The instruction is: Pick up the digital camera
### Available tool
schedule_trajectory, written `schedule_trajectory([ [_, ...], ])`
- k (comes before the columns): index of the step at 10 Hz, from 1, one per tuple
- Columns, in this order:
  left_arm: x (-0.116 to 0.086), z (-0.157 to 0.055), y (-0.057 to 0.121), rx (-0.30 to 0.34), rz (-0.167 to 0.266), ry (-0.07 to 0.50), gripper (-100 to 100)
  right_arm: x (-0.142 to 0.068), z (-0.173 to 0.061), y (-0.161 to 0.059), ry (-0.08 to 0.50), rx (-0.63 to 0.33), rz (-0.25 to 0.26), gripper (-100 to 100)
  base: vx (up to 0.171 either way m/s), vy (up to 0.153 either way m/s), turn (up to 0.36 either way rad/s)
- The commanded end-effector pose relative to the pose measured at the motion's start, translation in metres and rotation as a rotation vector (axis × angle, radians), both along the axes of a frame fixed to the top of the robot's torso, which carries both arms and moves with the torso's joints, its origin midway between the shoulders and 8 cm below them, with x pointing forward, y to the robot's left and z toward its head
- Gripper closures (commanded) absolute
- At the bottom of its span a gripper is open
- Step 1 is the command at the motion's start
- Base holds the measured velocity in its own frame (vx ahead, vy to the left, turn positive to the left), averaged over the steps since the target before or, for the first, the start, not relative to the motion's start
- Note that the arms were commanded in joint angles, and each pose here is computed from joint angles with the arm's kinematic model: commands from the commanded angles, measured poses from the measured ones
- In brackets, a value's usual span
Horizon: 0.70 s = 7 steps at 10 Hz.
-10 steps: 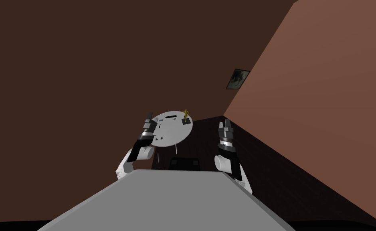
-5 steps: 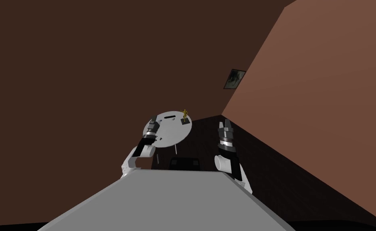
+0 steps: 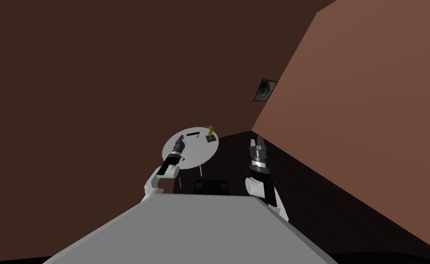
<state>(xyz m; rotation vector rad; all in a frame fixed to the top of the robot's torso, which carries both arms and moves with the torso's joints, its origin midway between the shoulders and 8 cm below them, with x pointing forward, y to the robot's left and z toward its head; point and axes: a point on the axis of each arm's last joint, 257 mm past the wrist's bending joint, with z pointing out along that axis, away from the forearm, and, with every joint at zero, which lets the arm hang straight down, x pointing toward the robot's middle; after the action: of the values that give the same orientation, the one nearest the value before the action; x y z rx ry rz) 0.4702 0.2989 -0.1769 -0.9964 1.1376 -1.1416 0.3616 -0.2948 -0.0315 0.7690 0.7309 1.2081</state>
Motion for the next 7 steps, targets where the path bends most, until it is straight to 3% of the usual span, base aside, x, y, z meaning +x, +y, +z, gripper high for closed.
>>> schedule_trajectory([
  [1,0.006,-0.025,0.004,-0.005,0.001,0.066,-100,0.000,0.000,0.000,0.000,0.000,0.000,0,-0.010,0.018,-0.074],
  [2,0.006,-0.033,0.006,-0.005,0.005,0.081,-100,0.000,0.000,0.000,0.000,0.000,0.000,0,-0.010,0.018,-0.048],
  [3,0.011,-0.054,0.010,-0.008,0.007,0.140,-100,0.000,0.000,0.000,0.000,0.000,0.000,0,-0.011,0.020,-0.084],
  [4,0.011,-0.059,0.011,-0.009,0.009,0.150,-100,0.000,0.000,0.000,0.000,0.000,0.000,0,-0.010,0.019,-0.049],
  [7,0.019,-0.099,0.019,-0.012,0.016,0.263,-100,0.000,0.000,0.000,0.000,0.000,0.000,0,-0.012,0.021,-0.072],
])
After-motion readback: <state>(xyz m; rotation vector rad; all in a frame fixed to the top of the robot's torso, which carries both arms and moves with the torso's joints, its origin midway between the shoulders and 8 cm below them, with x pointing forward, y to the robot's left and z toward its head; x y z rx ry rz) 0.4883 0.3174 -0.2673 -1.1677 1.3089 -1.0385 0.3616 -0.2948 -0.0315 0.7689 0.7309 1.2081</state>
